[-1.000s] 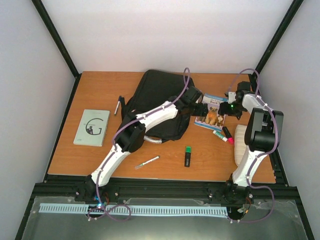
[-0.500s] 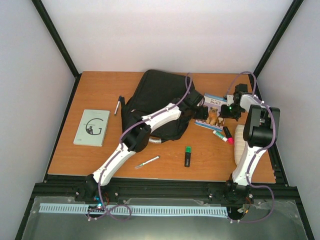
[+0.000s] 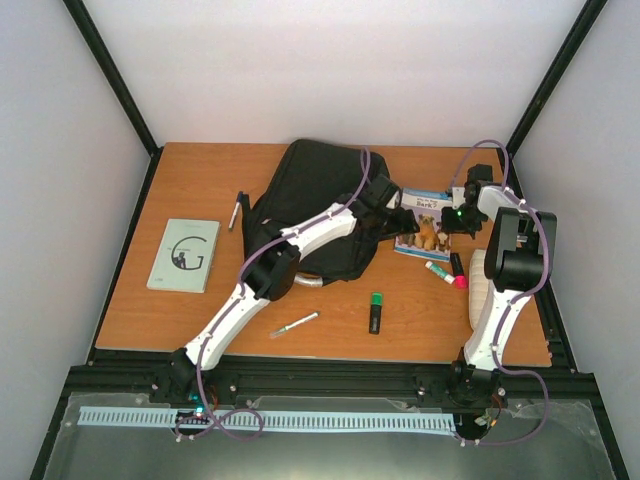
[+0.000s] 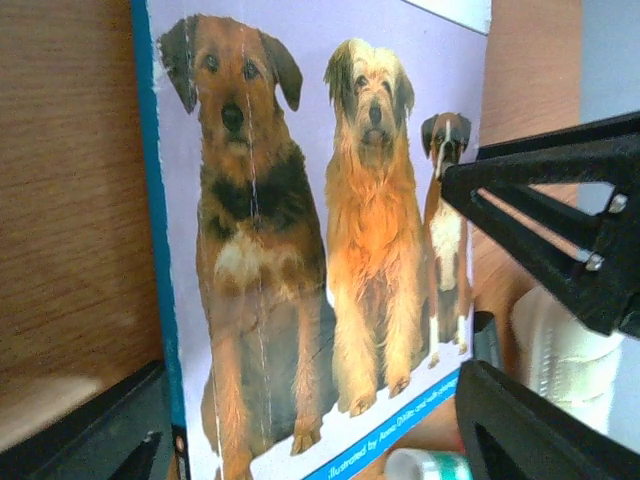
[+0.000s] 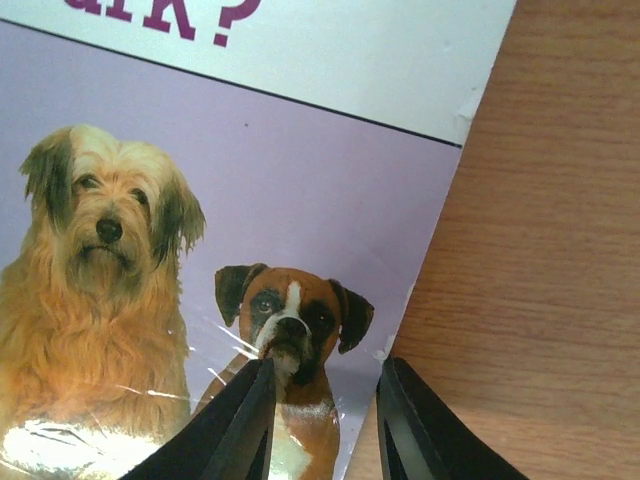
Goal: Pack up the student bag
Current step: Pick up the book from the center of the board.
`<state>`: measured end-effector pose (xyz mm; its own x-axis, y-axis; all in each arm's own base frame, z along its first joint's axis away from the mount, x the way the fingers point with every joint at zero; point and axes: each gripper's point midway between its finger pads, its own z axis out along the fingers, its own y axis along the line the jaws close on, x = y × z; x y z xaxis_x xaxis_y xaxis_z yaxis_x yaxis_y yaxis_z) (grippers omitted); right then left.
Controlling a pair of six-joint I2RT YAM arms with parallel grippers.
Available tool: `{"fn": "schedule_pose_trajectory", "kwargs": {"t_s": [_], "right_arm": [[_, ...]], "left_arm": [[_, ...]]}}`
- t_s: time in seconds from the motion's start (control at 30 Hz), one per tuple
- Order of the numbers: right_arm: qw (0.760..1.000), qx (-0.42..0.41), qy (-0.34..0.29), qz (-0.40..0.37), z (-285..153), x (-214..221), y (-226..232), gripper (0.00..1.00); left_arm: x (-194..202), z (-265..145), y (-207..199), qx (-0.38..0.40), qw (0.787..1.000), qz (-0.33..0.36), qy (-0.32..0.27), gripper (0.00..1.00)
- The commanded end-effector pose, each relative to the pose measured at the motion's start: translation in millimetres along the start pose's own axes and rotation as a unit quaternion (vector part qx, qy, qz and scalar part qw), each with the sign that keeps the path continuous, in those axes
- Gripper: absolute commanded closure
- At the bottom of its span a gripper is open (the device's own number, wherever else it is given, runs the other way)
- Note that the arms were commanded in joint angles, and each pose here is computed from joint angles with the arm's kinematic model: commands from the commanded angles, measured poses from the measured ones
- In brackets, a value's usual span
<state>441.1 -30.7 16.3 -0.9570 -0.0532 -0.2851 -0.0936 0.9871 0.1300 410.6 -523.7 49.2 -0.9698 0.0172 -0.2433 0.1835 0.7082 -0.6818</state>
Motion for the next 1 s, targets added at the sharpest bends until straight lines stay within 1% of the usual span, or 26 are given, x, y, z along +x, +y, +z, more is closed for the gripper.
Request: {"fn": "schedule_pose_trajectory", "kwargs": {"t_s": [0.0,0.07,0.17,0.43,0.5,0.67,0.73,0.83,0.97], "right_arm": [[0.996,-0.032,0.08,0.003,37.2,43.5,15.0,0.72],[0.996,-0.034,0.08,0.003,37.0,43.9,15.4,0.72],[0.996,-0.034,0.079,0.004,36.8,44.0,15.7,0.72],[0.997,-0.037,0.07,0.003,31.1,41.6,18.0,0.72],[0.997,-0.037,0.066,0.003,28.5,39.9,18.8,0.71],[0.998,-0.036,0.043,0.008,14.5,31.1,19.1,0.72],[0.999,-0.035,0.008,0.018,-4.6,20.3,14.3,0.71],[0.996,-0.044,-0.068,0.035,-51.9,-0.6,7.4,0.67],[0.986,-0.077,-0.147,0.028,-111.7,-12.9,13.5,0.57]], "left_arm": [[8.4,-4.3,-51.2,0.101,0.995,-0.017,0.018,0.26],[2.8,-12.7,-64.0,0.126,0.992,-0.016,0.005,0.32],[0.5,-18.0,-72.6,0.149,0.988,-0.031,-0.003,0.44],[-1.3,-15.8,-65.8,0.135,0.989,-0.054,-0.006,0.73],[-0.4,-16.6,-65.1,0.131,0.99,-0.051,-0.007,0.84],[-2.9,-34.7,-72.6,0.123,0.992,-0.025,-0.02,0.99],[-3.6,-47.2,-78.7,0.123,0.992,-0.009,-0.026,0.99],[-1.3,-68.2,-87.5,0.117,0.992,0.027,-0.03,0.99],[2.0,-108.8,-104.5,0.105,0.989,0.094,-0.036,0.99]]}}
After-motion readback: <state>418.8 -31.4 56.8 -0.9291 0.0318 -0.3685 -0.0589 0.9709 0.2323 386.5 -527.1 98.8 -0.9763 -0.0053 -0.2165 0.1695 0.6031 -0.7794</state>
